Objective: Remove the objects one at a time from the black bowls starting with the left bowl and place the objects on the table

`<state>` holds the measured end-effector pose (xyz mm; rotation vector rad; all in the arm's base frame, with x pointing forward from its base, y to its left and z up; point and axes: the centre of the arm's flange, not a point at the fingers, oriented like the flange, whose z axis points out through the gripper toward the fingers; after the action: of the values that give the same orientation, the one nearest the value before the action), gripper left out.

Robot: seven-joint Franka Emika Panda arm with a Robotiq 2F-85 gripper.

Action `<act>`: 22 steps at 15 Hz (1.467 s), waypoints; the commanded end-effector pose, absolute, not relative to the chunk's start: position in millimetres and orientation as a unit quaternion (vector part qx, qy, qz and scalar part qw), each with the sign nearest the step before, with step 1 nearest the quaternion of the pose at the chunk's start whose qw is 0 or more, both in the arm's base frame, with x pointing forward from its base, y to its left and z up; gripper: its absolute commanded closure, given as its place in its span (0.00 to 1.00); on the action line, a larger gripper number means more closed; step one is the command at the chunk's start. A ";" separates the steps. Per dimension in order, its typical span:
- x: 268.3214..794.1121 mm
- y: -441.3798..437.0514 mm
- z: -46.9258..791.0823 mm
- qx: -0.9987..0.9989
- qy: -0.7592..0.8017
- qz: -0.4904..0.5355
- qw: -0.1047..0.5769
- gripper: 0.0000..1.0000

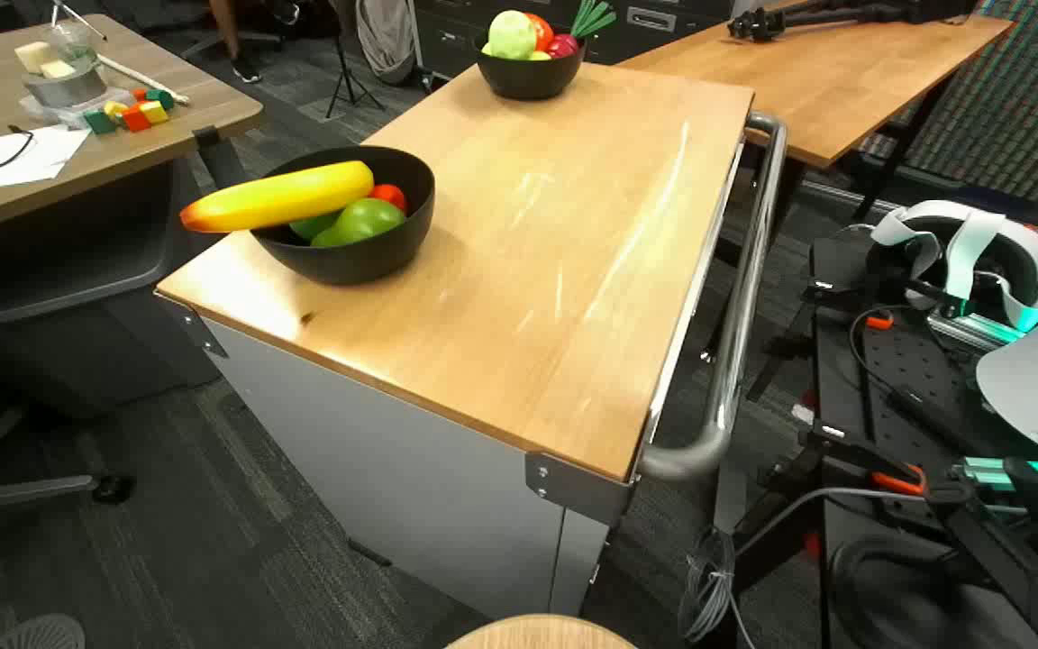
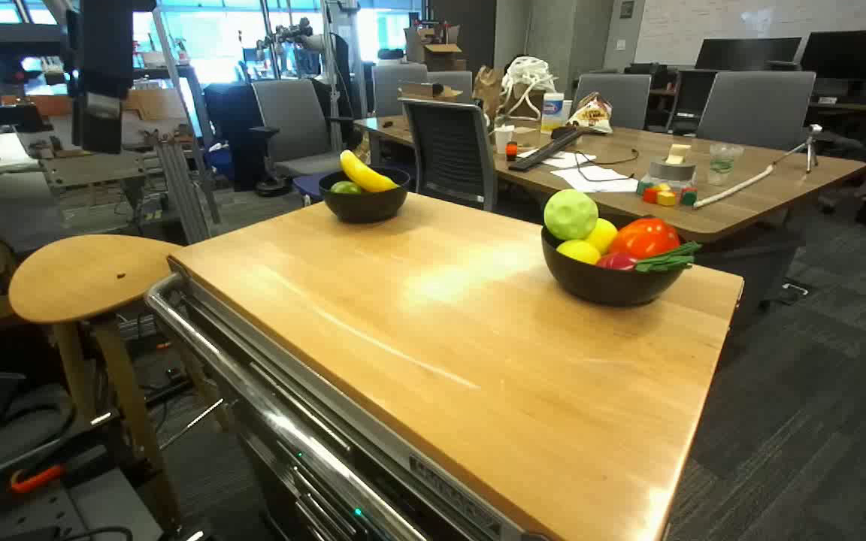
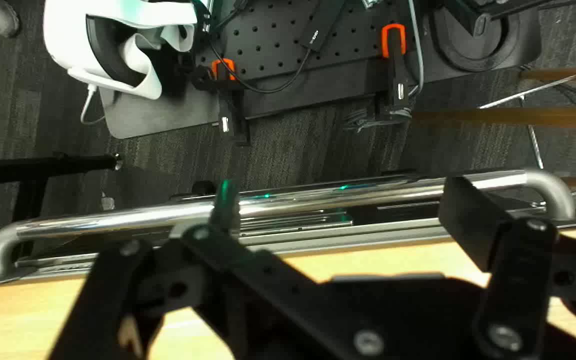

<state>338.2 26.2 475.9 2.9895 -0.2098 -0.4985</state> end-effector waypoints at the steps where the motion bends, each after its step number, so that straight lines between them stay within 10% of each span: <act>1: 338.7 26.3 477.2 0.983 -0.069 -0.162 0.052 0.00; 9: 342.5 33.3 510.3 0.995 -0.056 -0.071 0.046 0.00; 16: 344.5 36.7 672.4 0.981 0.047 -0.002 0.186 0.00; 22: 331.8 36.5 620.9 0.985 0.022 -0.032 0.166 0.00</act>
<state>331.8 36.5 620.7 2.8058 0.0615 -0.0926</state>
